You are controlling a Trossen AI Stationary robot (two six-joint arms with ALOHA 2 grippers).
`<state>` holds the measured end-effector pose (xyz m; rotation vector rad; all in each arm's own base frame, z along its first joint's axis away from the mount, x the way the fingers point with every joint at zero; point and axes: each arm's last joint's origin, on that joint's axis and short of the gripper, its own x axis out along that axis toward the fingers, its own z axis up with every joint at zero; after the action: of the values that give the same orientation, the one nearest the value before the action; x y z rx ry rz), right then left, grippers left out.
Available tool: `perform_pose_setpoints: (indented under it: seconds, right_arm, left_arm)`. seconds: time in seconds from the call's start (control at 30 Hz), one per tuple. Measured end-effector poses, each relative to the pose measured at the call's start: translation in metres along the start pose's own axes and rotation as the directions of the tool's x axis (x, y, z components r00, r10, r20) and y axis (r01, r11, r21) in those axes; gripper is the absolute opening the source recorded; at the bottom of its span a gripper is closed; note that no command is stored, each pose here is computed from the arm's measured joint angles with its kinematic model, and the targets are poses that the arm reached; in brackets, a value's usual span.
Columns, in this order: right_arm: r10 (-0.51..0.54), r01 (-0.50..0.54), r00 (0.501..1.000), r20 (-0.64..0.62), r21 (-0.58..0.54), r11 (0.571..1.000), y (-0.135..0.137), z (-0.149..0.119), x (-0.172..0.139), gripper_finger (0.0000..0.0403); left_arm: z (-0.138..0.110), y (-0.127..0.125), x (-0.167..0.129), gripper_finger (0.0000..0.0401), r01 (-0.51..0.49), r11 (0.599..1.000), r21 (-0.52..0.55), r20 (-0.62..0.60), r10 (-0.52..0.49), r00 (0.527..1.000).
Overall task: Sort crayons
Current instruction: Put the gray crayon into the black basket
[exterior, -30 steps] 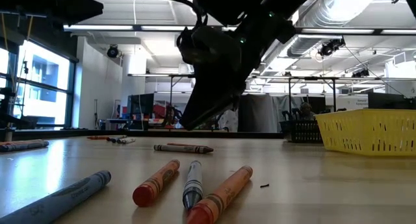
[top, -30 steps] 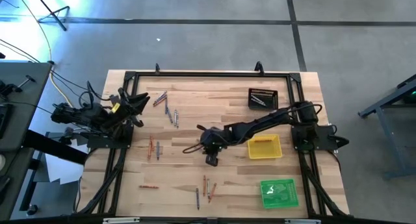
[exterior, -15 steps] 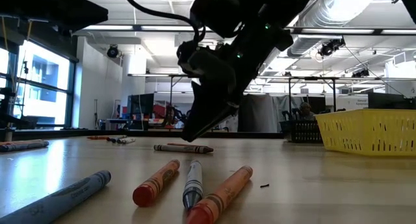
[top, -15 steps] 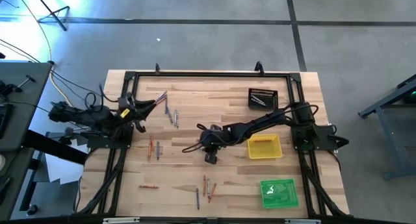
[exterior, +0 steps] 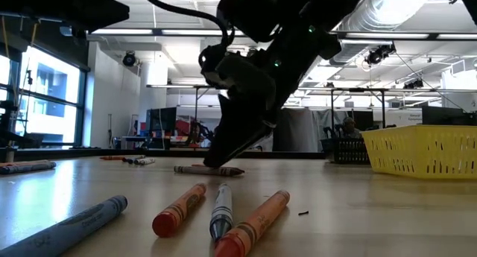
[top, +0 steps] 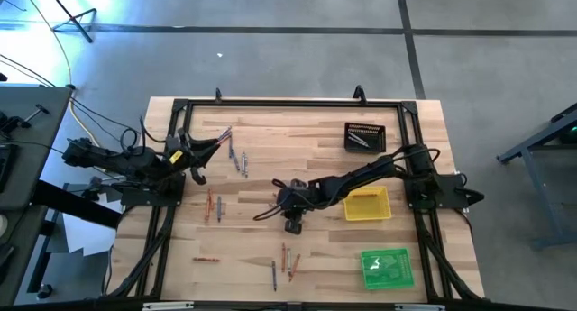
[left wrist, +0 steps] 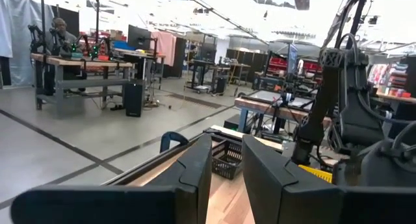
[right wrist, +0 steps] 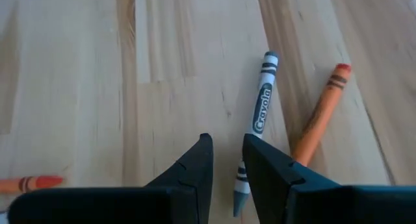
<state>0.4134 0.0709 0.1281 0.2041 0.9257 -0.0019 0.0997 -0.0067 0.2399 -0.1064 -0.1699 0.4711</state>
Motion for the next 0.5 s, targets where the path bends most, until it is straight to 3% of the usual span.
perform_pose_setpoints:
  seconds: [0.5]
  right_arm:
    - [-0.003, 0.003, 1.000, 0.000, 0.000, 1.000, -0.0010, -0.0032, 0.0082, 0.0083]
  left_arm:
    - [-0.0001, 0.0000, 0.0000, 0.0074, 0.001, 1.000, 0.002, -0.001, -0.001, 1.000]
